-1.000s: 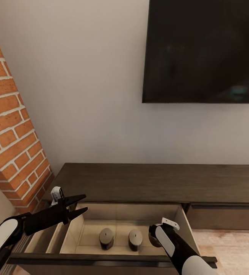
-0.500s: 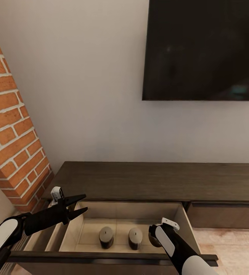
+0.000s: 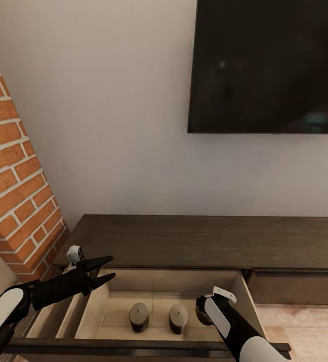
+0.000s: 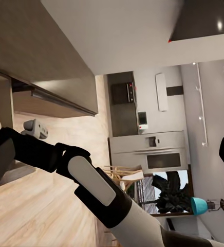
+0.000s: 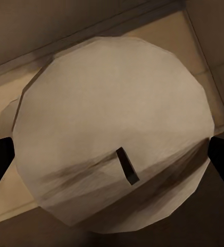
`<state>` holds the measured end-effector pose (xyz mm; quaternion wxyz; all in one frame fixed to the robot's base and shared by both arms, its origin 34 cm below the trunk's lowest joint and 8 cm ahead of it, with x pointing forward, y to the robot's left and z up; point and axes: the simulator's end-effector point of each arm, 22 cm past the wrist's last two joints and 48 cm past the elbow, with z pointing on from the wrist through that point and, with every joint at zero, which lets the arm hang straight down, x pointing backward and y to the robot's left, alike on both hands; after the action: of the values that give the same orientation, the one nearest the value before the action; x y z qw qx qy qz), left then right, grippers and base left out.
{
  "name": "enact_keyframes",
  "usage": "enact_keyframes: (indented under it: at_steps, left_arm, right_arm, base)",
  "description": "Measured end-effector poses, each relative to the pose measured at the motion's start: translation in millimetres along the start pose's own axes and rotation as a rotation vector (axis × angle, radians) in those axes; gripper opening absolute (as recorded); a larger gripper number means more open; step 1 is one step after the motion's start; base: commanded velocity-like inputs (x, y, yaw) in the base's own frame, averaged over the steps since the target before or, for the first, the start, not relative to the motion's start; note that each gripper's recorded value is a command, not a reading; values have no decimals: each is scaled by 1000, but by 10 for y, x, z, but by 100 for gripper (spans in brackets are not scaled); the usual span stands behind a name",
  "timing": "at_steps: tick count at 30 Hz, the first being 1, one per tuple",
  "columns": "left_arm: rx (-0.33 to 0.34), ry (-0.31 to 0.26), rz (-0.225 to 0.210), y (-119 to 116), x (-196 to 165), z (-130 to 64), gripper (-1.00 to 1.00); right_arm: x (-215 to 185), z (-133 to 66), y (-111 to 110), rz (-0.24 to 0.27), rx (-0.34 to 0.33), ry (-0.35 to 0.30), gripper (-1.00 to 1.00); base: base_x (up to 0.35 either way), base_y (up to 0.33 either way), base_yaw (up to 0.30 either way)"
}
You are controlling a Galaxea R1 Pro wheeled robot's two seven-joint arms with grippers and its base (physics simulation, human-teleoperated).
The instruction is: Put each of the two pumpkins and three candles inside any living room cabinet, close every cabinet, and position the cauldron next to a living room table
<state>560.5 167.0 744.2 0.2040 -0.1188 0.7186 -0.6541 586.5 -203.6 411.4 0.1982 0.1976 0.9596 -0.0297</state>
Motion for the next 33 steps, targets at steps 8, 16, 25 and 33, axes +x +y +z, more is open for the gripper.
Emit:
enact_keyframes:
  at_steps: [8, 16, 25, 33]
  left_arm:
    - [-1, 0, 1, 105, 33, -3, 100]
    - [0, 0, 0, 267, 88, -8, 100]
    - [0, 0, 0, 309, 101, -11, 100]
    - [0, 0, 1, 476, 160, -17, 100]
  right_arm:
    - [59, 94, -26, 1, 3, 1, -100]
    - [179, 251, -64, 2, 8, 7, -100]
    - [208, 288, -71, 1, 8, 8, -100]
    - [308, 434, -89, 1, 8, 8, -100]
  base:
    - [2, 0, 0]
    - [0, 0, 0]
    - [0, 0, 0]
    - [0, 0, 0]
